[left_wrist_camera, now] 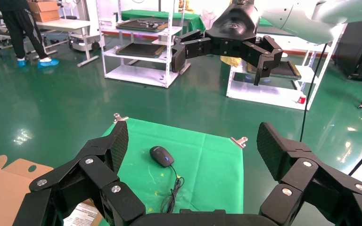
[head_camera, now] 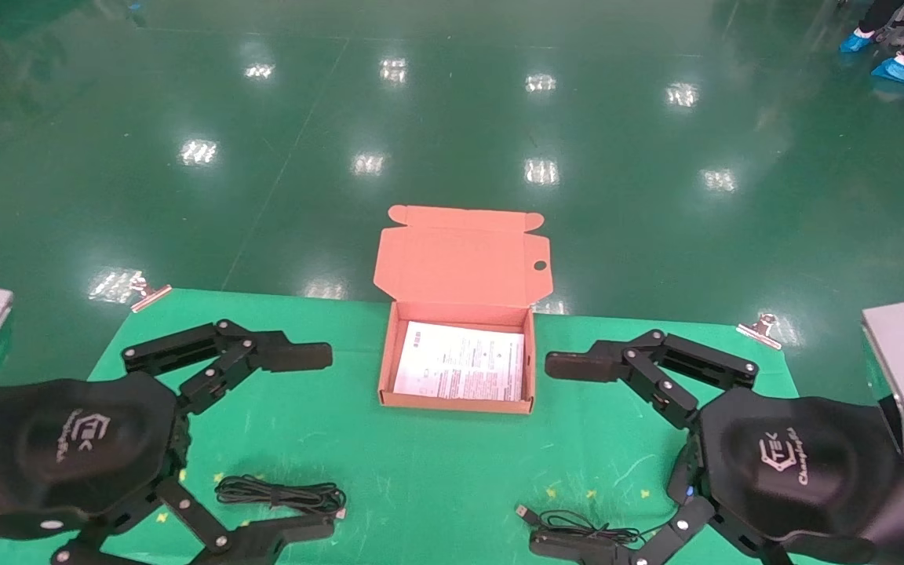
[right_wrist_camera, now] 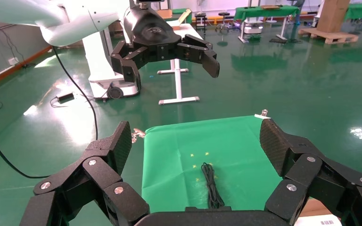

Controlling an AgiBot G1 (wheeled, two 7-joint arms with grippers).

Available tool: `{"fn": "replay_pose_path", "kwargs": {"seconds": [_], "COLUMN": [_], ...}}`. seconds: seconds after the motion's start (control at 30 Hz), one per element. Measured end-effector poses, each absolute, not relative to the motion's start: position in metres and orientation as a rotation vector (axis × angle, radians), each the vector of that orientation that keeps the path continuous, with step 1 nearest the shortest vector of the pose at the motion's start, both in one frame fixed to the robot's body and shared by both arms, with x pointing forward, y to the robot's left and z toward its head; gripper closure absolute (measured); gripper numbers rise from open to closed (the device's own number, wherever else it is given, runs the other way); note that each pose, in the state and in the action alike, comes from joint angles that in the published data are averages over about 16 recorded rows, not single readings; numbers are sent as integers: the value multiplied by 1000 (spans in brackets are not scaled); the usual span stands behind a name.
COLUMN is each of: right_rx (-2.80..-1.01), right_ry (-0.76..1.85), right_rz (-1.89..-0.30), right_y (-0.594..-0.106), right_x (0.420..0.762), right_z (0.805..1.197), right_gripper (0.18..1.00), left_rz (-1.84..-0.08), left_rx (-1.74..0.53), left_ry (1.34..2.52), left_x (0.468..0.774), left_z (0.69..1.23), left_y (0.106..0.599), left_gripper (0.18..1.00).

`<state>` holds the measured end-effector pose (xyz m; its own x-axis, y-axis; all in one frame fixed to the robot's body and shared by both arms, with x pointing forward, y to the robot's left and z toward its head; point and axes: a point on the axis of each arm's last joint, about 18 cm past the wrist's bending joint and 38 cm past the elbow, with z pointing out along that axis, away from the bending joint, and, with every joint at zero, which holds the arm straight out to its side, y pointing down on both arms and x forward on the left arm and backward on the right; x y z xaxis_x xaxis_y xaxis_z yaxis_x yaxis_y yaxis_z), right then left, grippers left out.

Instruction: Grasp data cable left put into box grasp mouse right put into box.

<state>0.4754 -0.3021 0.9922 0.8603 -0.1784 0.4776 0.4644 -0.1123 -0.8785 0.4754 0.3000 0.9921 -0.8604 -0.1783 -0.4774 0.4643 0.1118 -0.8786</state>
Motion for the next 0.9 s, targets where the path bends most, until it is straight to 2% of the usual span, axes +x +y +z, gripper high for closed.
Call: {"fn": "replay_pose_path", "kwargs": {"seconds": [0.6,0.9], "right_rx": [-1612,-1797], "right_ry": [-232,-269], "right_rz": [-557,-610], "right_y": [-302,-300], "right_x": [476,484], "right_z": [991,980], "right_gripper": [178,178], "left_rz": [-1786,-1611], "left_rx": [282,352], "left_ry": [1935,2082], "left_x": [476,484], "left_z": [990,976], "left_y": [298,285], "left_gripper": [184,184]}}
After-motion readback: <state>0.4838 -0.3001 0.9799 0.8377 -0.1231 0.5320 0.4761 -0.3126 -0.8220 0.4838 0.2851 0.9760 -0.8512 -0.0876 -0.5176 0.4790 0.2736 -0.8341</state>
